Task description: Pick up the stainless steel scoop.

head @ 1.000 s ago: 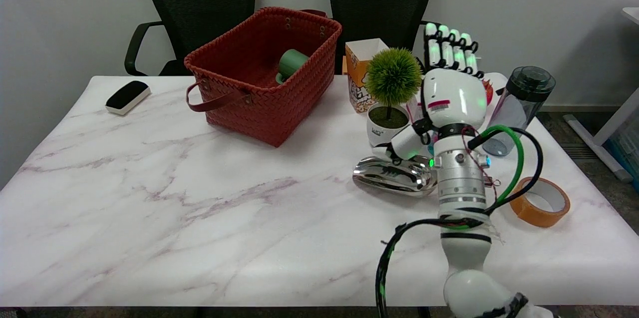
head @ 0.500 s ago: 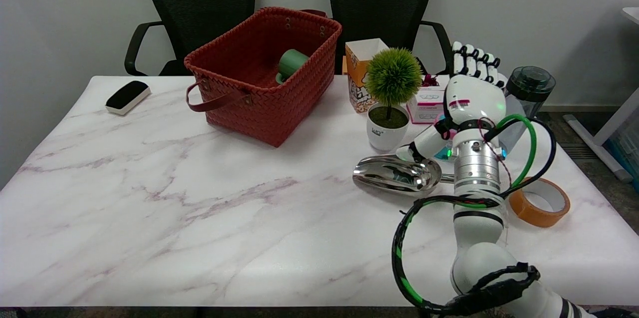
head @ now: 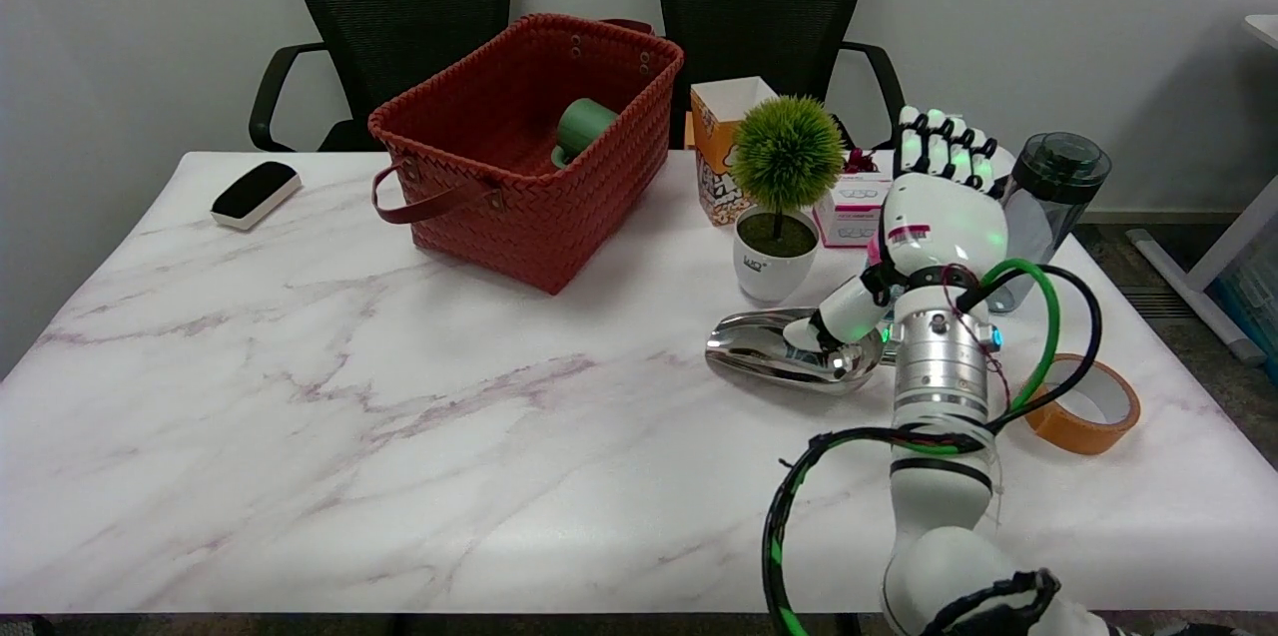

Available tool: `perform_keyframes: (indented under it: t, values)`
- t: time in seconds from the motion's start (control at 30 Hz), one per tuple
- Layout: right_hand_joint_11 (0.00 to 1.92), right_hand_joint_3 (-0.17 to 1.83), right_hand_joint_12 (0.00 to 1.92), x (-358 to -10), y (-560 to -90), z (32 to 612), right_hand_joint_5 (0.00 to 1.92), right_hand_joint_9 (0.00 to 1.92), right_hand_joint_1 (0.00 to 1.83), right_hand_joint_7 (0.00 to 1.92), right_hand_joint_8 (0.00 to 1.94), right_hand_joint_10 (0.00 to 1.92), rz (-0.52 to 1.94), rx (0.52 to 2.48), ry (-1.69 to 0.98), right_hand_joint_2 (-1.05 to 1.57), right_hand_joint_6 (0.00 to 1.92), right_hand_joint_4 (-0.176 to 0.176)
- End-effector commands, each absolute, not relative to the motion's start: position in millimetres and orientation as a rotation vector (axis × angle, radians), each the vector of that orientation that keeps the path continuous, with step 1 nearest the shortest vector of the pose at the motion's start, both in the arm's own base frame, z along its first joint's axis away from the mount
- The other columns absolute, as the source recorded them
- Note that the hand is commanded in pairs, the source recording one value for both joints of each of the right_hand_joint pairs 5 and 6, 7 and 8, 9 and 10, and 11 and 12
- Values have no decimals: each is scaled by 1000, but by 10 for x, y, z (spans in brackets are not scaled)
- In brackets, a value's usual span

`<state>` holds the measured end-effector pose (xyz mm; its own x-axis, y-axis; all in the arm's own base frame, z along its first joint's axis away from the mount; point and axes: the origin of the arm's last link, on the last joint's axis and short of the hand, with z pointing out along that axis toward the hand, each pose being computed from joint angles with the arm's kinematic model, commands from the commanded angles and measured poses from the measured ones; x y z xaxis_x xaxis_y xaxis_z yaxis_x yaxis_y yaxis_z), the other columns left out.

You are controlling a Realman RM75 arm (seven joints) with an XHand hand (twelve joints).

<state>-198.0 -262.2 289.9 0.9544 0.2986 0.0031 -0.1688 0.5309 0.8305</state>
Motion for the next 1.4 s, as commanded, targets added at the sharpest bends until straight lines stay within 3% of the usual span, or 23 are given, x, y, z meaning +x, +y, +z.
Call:
perform_keyframes:
  t: [0.03,0.17,0.67,1.0,1.4]
  values:
    - [34,866,34,-1982,-2295,2499,52,0,1229,0,0,0,304,951,182,-556,52,0]
    - [36,999,36,-1961,-2444,2538,53,0,1233,0,0,0,301,985,165,-576,53,0]
    - [48,1059,48,-1714,-3065,2526,55,0,1228,0,0,0,323,1079,49,-548,55,0]
    - [57,1034,57,-1018,-3704,2626,54,0,1225,0,0,0,384,1251,62,-535,54,0]
    - [58,1034,58,-321,-3828,3011,54,0,1220,0,0,0,429,1223,263,-525,54,0]
